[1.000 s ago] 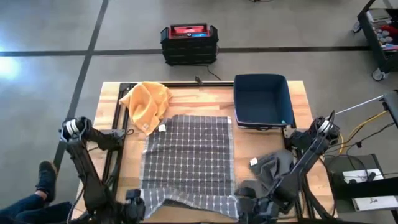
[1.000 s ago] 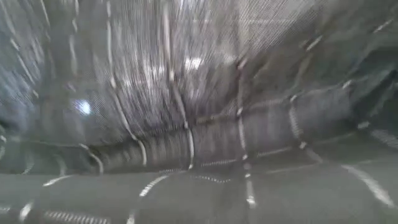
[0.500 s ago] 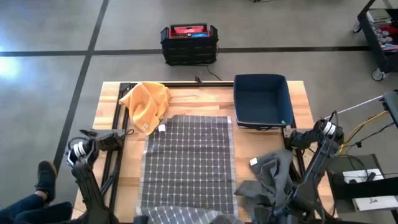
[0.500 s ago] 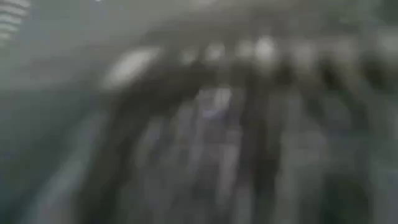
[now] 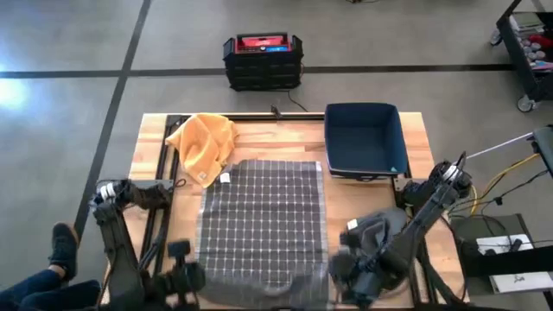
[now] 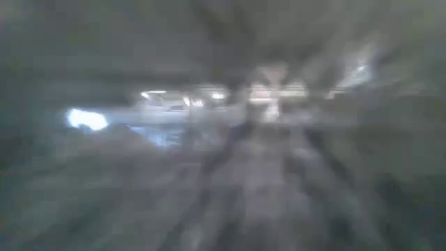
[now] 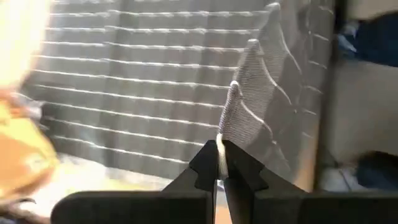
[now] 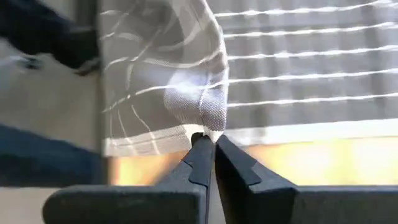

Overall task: Fold towel
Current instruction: Fold the gray patterned kitchen towel

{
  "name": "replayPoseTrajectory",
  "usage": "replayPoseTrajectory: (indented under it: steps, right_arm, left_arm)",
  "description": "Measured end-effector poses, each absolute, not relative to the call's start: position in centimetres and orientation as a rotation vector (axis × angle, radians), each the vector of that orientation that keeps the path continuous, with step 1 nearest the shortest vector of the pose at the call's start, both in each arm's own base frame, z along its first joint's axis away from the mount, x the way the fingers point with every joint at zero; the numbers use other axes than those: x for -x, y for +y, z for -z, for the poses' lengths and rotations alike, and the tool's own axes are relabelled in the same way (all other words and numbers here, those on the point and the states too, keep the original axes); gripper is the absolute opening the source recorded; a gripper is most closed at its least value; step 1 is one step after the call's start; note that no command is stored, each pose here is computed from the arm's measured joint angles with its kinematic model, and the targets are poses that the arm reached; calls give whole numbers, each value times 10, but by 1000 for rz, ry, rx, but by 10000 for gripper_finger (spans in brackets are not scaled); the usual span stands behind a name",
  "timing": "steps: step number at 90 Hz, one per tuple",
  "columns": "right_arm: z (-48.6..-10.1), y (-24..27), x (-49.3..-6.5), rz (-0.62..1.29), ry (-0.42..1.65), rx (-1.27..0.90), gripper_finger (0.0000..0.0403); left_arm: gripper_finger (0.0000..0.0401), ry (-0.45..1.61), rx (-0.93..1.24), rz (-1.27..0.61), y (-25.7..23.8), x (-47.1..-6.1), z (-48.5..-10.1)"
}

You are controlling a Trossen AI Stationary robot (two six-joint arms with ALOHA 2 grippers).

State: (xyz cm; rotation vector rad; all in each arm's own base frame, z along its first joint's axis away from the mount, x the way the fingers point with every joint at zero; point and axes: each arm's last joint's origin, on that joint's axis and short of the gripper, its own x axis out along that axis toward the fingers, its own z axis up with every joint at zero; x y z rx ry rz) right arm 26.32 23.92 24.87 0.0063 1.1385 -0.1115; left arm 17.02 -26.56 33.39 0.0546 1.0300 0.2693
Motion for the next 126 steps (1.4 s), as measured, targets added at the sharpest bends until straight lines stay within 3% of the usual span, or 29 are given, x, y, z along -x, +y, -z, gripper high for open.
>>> replayPoseTrajectory:
  steps: [28, 55, 100, 126]
  right_arm:
    - [-255, 151, -301, 372, 1213, 80, 0]
    - [-235, 69, -316, 581, 1331, 80, 0]
    - [-190, -17, -312, 750, 1403, -14, 0]
    - [-173, -38, -304, 768, 1423, -28, 0]
  left_arm:
    - [0, 1020, 46, -510, -143, -162, -309]
    - [0, 989, 187, -657, -65, -140, -263]
    - [0, 954, 198, -887, 12, -140, -223]
    - [5, 933, 199, -861, 30, -155, -216]
